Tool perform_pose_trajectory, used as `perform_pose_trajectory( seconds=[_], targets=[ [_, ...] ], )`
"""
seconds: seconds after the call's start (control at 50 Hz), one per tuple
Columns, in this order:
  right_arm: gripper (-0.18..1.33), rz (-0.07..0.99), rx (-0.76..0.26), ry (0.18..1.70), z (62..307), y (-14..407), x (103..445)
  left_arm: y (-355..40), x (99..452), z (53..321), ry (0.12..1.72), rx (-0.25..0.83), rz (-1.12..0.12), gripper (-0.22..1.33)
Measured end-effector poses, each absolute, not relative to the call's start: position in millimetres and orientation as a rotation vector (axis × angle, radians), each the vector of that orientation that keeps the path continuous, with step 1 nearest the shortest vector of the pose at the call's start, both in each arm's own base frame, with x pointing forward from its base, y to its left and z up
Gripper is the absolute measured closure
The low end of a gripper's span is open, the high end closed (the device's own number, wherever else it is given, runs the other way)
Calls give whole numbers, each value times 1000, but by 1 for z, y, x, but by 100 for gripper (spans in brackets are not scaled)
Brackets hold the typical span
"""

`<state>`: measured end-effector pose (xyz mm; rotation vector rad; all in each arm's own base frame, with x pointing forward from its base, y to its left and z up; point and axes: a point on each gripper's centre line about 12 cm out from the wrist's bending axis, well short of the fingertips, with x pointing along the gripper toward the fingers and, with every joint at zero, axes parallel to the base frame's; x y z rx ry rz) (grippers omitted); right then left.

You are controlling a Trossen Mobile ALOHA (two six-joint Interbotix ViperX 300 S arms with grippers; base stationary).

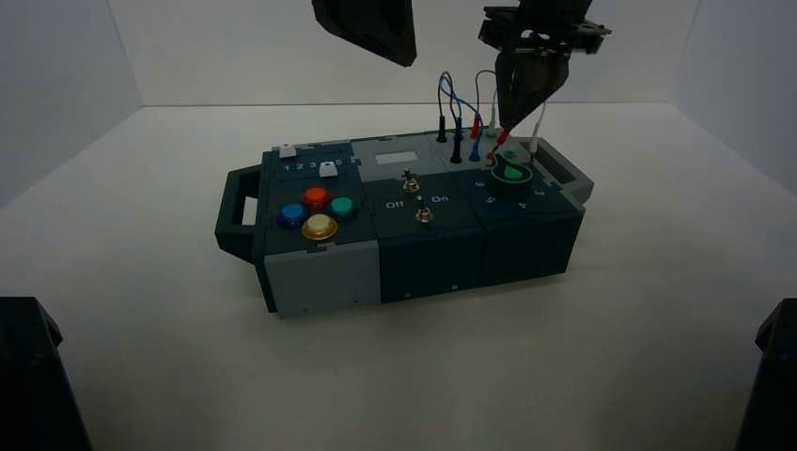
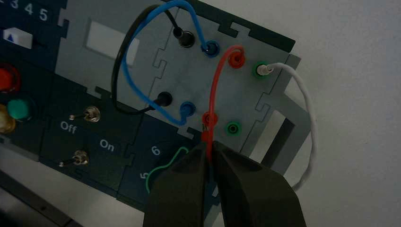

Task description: Insert the red wire.

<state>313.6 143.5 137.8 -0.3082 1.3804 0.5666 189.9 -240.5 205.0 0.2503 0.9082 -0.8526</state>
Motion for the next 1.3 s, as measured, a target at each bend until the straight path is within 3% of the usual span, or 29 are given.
perform_pose_trajectory(
  seconds=[1.3],
  targets=[
    [122,564,-328,1373,140,143,317,-238,199,212,913,297,-856,128]
  ],
)
